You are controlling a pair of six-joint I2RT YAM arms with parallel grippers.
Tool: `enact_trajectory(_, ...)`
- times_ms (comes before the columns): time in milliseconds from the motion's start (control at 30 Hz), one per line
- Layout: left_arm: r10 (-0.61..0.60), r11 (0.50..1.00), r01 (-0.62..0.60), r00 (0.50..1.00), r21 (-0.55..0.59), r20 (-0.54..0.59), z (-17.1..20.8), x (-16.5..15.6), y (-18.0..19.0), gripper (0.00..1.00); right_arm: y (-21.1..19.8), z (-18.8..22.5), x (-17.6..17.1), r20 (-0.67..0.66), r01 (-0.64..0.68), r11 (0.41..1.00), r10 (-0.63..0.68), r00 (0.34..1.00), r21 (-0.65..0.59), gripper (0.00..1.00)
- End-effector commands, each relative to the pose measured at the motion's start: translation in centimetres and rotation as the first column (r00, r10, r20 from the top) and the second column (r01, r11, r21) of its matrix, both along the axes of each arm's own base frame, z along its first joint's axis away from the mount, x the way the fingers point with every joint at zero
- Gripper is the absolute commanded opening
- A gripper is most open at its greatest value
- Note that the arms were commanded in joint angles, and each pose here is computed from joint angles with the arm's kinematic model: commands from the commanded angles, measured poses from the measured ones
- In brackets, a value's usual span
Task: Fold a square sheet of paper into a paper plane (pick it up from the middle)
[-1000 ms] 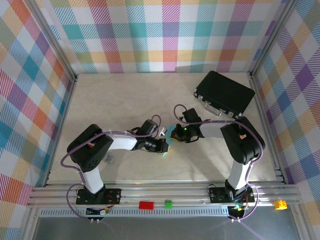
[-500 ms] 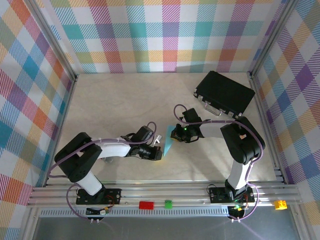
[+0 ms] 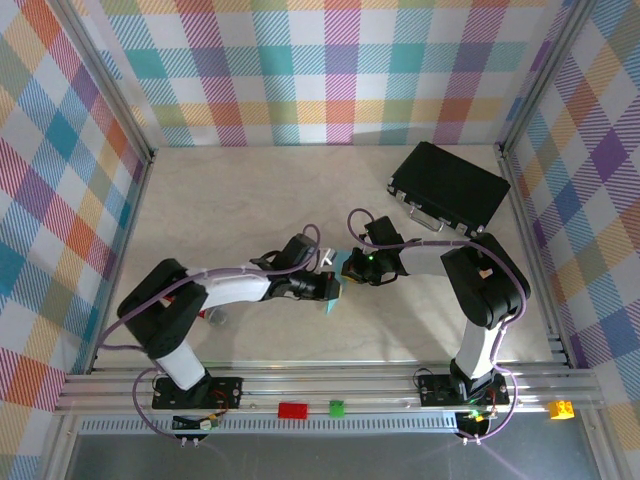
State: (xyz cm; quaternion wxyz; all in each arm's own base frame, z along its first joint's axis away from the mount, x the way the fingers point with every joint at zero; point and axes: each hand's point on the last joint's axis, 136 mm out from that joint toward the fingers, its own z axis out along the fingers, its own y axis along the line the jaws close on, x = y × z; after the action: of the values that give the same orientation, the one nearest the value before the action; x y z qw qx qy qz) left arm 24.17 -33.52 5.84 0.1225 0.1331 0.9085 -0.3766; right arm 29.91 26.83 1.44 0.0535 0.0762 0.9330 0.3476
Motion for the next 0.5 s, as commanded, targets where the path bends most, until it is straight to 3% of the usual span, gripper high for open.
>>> enact_trajectory(0, -0.002, 1.0, 0.002, 1.0, -0.02, -0.029, -0.9, 0.6, -1.5, 0.05, -3.5, -5.0, -2.7, -0.129, 0.041, 0.981, -0.066, 0.989, -0.189, 0.05)
enact_trajectory(167, -0.016, 0.999, 0.018, 0.996, 0.029, -0.086, -3.4, -0.9, -0.3, 0.04, -3.5, -5.1, -2.7, -0.129, 0.036, 0.981, -0.062, 0.99, -0.191, 0.05)
enact_trajectory(467, -0.105, 0.982, 0.131, 0.977, 0.134, -0.187, -5.1, -7.5, 4.6, 0.02, -3.5, -5.1, -2.7, -0.129, 0.036, 0.98, -0.062, 0.99, -0.194, 0.05)
